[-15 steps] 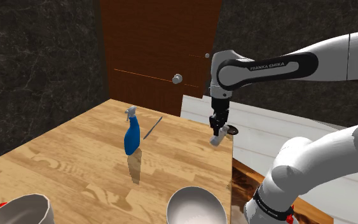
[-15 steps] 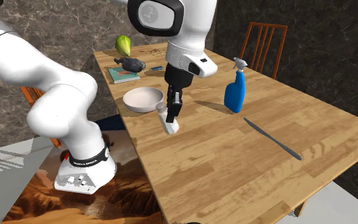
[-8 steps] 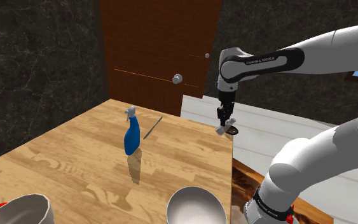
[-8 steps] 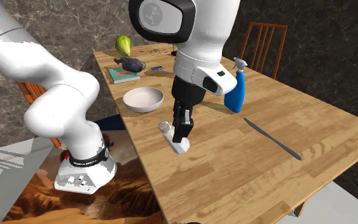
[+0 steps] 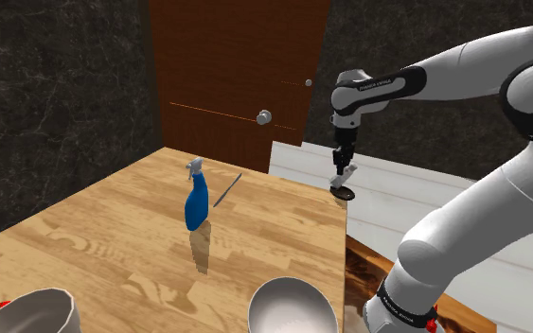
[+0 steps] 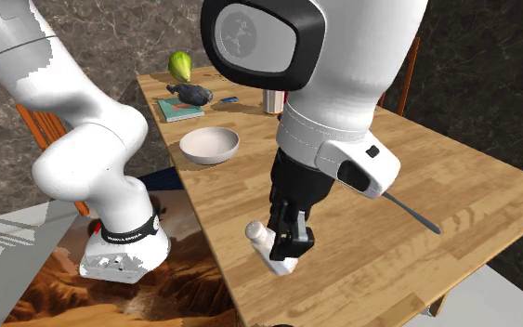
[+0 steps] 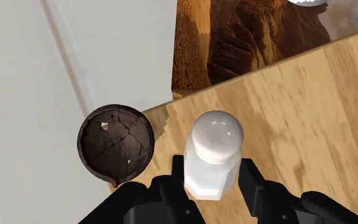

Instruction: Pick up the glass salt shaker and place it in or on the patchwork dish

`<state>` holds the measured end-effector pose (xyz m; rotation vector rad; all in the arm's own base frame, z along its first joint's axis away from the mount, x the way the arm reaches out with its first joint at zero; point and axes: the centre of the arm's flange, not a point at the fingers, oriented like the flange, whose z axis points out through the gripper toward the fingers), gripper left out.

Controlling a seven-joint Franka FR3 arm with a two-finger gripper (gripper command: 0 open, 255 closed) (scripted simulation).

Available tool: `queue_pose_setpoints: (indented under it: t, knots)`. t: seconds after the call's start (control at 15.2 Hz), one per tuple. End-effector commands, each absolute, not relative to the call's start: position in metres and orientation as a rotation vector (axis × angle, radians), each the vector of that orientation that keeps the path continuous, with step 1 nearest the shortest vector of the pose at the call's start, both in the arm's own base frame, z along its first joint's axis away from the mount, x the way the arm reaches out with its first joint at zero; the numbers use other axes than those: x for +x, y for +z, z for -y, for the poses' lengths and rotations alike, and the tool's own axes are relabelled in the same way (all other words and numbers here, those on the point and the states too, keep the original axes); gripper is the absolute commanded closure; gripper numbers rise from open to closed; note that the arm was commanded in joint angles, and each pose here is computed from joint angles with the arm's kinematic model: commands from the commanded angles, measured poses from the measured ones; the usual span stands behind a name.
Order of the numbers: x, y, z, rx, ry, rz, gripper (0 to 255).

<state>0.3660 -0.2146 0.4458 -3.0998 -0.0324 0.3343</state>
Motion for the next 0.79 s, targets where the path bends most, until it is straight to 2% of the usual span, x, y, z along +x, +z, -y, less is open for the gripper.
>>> queue_pose_setpoints:
  t: [0.0,0.4,0.73]
  knots:
    - [0.371,0.449,0.239,-3.1,0.335,0.034,255]
    - [0.387,0.452,0.32,-3.1,0.335,0.034,255]
    - [0.387,0.425,0.32,-3.1,0.335,0.034,255]
